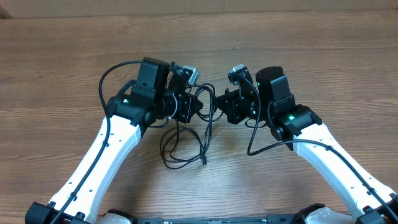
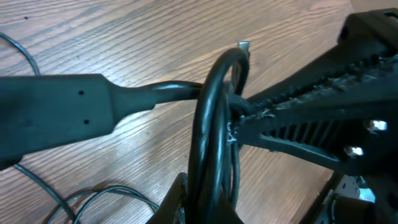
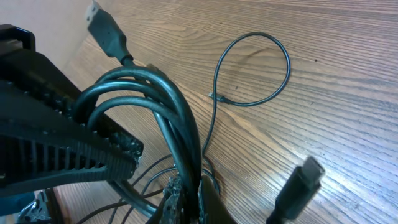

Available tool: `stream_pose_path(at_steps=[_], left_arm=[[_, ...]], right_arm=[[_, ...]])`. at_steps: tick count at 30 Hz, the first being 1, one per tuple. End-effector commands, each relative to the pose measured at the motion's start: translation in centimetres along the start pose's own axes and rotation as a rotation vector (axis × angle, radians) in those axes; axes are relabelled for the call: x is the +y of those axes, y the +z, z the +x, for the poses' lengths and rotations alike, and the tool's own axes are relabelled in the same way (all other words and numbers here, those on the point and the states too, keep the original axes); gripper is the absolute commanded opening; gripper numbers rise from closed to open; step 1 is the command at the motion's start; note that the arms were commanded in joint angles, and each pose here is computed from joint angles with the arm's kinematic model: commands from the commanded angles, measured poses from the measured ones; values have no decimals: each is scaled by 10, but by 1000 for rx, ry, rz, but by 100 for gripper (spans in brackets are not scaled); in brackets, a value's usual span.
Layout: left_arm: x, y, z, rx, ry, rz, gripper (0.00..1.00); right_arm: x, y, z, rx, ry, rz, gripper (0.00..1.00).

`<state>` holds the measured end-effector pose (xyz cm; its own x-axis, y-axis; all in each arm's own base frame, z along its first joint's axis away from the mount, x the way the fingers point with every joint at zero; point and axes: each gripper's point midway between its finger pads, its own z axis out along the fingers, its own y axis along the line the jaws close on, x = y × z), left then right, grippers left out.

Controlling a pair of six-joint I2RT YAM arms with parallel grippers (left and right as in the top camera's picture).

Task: Untangle cables

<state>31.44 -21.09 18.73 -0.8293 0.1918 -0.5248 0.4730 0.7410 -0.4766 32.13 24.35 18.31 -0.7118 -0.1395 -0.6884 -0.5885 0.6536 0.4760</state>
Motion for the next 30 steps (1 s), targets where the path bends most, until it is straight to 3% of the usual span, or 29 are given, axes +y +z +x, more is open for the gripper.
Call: stream_pose_path(at_steps=[1,10,19,30], left_arm=[[10,-7,-12,-47,-51,-72,4],[34,-10,-15,-89,-217,-206,4],[38,-11,-16,-98,-248,-227,4],[55,-17,-15,-142,-402,-325,4]], right_arm=[[6,3,2,10,-4,-42,4],[18,2,6,31,0,-115,4],[30,0,12,59,11,-183,4],[36,-2,20,94,33,-225,4]])
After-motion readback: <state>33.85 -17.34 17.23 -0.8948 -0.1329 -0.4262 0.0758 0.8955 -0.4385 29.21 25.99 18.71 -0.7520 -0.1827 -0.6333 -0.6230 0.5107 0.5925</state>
